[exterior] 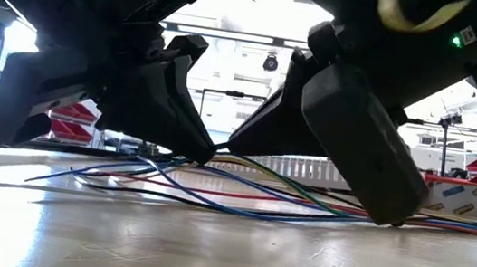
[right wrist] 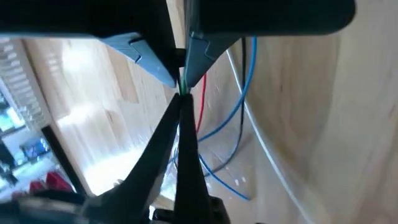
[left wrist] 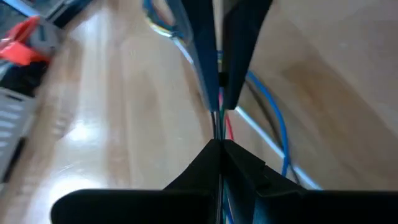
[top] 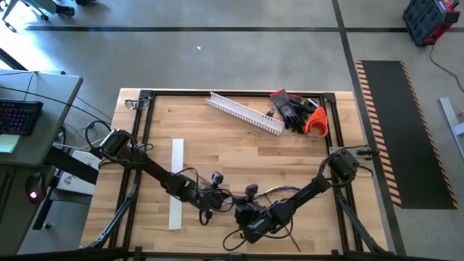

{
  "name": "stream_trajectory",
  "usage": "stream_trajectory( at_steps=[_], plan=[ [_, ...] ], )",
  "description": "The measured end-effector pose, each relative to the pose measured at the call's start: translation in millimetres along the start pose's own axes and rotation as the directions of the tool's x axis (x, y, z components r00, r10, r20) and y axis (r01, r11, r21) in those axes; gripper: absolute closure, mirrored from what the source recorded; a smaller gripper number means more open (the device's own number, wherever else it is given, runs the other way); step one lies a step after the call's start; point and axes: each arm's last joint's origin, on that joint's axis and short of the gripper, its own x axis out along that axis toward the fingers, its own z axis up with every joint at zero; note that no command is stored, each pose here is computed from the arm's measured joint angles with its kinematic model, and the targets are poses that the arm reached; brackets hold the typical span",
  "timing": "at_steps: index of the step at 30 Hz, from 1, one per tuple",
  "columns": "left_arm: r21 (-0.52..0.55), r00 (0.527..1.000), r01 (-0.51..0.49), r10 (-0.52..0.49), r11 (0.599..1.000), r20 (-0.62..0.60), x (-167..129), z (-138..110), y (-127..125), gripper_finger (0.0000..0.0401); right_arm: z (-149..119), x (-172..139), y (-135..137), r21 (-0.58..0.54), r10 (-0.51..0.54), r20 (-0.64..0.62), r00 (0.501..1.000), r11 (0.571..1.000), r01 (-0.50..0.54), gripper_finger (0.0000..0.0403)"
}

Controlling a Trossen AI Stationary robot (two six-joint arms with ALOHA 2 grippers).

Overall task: Ziptie cables
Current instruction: Wrap the zip tie on the cable

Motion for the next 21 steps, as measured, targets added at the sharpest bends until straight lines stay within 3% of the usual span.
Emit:
stream_trajectory(
  at_steps=[6, 15, 19, 21],
  plan=[
    [0.053, 0.999, -0.034, 0.033, 0.998, 0.019, -8, 6, -2, 0.0389, 2, -11, -3, 0.028, -0.081, -0.053, 0.995, 0.996, 0.082, 0.04],
    [-0.025, 0.986, -0.003, 0.007, 1.0, 0.165, -50, 36, 16, 0.0293, 32, -61, -42, -0.06, -0.239, -0.257, 0.936, 0.971, 0.231, 0.0401],
    [-0.016, 0.981, 0.094, -0.09, 0.995, 0.169, -50, 34, 13, 0.0271, 52, -96, -57, -0.125, -0.255, -0.291, 0.922, 0.966, 0.228, 0.0402],
    [-0.01, 0.981, 0.109, -0.106, 0.994, 0.162, -45, 32, 10, 0.0269, 64, -111, -59, -0.103, -0.205, -0.287, 0.936, 0.978, 0.182, 0.0402]
  ],
)
